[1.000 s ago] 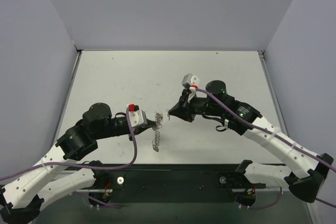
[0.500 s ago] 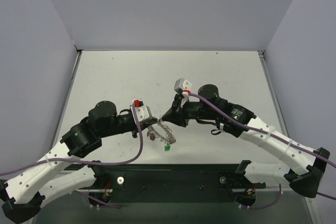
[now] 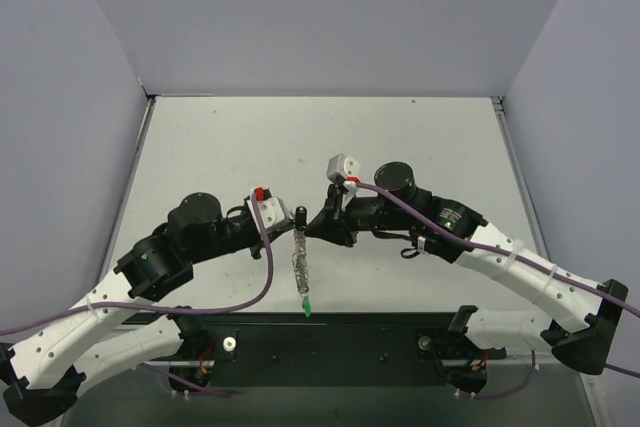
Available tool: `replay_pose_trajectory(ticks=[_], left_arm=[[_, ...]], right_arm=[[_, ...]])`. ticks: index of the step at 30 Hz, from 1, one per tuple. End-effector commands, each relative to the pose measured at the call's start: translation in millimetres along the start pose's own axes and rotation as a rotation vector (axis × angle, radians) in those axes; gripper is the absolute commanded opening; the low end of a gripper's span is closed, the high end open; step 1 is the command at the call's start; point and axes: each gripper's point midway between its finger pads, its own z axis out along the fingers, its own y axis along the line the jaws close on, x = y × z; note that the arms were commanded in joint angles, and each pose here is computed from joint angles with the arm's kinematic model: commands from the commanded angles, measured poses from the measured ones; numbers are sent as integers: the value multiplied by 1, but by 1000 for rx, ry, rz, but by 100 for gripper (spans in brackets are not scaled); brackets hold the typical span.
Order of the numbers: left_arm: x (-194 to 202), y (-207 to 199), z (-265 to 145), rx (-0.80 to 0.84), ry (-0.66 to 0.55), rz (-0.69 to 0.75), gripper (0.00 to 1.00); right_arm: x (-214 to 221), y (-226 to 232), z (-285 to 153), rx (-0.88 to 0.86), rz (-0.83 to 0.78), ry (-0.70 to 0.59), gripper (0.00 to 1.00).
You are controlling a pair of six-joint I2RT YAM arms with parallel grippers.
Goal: Put the keys on the keyring
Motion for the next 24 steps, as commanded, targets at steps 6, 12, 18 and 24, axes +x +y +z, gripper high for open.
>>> replay_pose_trajectory(ticks=[6,12,18,24], left_arm=[[-30,11,-14,-60,-109,64,0],[-21,28,-21,-163,-78,77,0],[-21,16,-15,-90,-91,97,0],[-21,-1,-8,15,-103,104,0]], right_arm=[[-18,-3,-6,24,-77,-16,0],[-21,0,-19,29,-120,-13,0],[-15,8,-17,-33,-133,44,0],[-11,4,-5,-43,-128,66,0]])
